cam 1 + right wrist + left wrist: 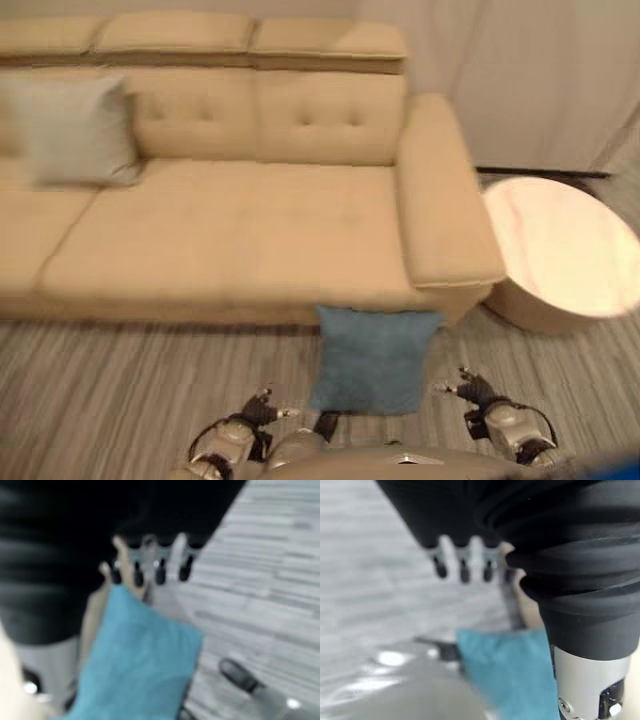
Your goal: Pick up all the scattered cushions and arrange them neatly on the sofa.
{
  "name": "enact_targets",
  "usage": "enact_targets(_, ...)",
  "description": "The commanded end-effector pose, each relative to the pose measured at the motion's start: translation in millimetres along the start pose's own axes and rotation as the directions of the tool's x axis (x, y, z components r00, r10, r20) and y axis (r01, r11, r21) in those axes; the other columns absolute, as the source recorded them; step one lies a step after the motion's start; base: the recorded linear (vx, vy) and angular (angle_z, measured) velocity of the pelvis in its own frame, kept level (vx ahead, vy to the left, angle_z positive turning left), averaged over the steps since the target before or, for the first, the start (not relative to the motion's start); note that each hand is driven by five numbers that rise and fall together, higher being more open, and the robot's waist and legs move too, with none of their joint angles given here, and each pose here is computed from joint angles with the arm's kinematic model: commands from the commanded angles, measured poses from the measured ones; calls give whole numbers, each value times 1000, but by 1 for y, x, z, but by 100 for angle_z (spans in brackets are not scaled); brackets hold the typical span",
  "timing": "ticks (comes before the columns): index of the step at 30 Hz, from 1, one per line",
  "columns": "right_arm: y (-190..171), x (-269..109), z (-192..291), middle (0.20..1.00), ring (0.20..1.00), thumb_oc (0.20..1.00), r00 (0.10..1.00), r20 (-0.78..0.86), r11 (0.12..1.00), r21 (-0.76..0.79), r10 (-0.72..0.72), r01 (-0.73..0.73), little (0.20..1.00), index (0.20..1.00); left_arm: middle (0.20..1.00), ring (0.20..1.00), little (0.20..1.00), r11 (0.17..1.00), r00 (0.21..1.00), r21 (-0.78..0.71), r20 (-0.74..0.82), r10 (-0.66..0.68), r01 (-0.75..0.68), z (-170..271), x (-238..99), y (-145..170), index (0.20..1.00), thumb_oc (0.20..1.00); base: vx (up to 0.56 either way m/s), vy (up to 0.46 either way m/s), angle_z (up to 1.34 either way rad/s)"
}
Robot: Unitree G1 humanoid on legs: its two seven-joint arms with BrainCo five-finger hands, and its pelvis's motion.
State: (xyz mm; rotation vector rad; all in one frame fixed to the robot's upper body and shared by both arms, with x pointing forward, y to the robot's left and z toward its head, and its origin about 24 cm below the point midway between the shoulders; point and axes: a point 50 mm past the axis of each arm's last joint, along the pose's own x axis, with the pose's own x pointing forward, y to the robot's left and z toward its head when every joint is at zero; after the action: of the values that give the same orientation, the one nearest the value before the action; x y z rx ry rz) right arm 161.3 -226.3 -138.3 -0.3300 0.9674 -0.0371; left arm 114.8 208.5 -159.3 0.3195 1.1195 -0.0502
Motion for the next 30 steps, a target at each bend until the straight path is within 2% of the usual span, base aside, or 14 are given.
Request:
enact_targets(1, -15, 0, 5, 1000, 1000, 1000, 999, 31, 999, 26, -43, 42, 1000, 1000, 1000, 1000, 1000, 1000, 995, 10, 99, -4, 3, 35, 5, -1, 1000, 1000, -53, -48, 67)
enact_targets(9, -2, -1, -4, 1000, 1000, 1000, 1000, -2, 1000, 8, -3, 3, 1000, 1000, 1000, 1000, 1000, 1000, 999, -6, 40, 17, -17, 14, 3, 6, 1000, 1000, 79, 49, 20)
enact_targets(18, 9, 1, 10, 1000, 1000, 1000, 999, 36, 999, 16, 27, -27, 1000, 1000, 1000, 1000, 1000, 998, 997, -15, 38, 60, -59, 14, 2, 21, 1000, 1000, 45, 135, -15)
enact_targets(30, 4, -1, -4, 1000, 1000, 1000, 1000, -5, 1000, -4, 18, -18, 1000, 1000, 1000, 1000, 1000, 999, 998, -15, 26, 51, -51, 8, 1, 18, 1000, 1000, 121, -57, 29)
